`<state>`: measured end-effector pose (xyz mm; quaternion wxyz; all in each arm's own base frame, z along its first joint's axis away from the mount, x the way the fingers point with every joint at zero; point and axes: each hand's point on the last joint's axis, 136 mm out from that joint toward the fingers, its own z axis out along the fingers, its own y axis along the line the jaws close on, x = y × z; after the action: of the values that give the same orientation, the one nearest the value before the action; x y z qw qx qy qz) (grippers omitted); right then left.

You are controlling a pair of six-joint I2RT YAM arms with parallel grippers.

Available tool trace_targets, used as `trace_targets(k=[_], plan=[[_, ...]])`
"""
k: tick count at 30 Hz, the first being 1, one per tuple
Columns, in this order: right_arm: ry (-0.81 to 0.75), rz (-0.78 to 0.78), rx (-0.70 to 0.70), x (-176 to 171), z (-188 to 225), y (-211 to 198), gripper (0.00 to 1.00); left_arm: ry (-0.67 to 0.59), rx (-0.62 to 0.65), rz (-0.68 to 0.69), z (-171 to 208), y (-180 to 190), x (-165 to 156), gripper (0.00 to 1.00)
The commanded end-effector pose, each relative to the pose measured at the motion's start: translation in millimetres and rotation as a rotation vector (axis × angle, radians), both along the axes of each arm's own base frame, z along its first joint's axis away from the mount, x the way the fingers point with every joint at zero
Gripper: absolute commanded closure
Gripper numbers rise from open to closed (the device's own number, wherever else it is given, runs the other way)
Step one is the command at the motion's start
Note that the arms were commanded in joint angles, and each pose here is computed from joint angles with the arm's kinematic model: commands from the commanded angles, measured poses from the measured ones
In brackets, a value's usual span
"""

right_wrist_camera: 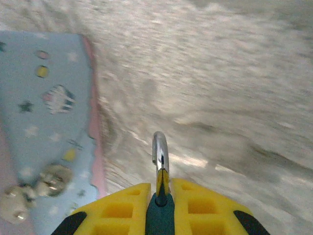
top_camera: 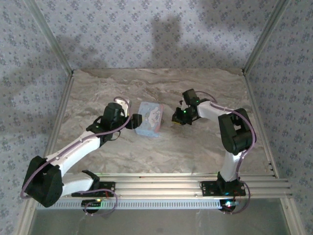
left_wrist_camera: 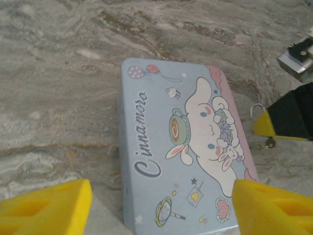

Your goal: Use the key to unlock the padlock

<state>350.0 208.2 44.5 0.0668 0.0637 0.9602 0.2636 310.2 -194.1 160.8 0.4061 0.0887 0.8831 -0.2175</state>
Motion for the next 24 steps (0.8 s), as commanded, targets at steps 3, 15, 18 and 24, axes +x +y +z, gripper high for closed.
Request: trace_targets(k=[3, 15, 18, 24], plan=[[0.121, 0.079, -0.187, -34.6, -7.7, -51.6, 0.89, -0.002, 0.031, 0.013, 8.4, 8.1, -7.0, 0.13], [0.029, 0.124, -0.37, -19.6, 20.8, -82.7, 0.53, 0.005, 0.045, 0.033, 11.4, 15.3, -12.0, 0.02], [-0.037, 0.111, -0.423, -14.9, 46.1, -90.6, 0.49, -0.001, 0.08, 0.05, 16.6, 20.9, -9.4, 0.02], [-0.278, 0.041, -0.523, -9.9, 108.2, -108.4, 0.4, -0.064, 0.17, 0.17, 41.5, 46.5, 7.8, 0.02]])
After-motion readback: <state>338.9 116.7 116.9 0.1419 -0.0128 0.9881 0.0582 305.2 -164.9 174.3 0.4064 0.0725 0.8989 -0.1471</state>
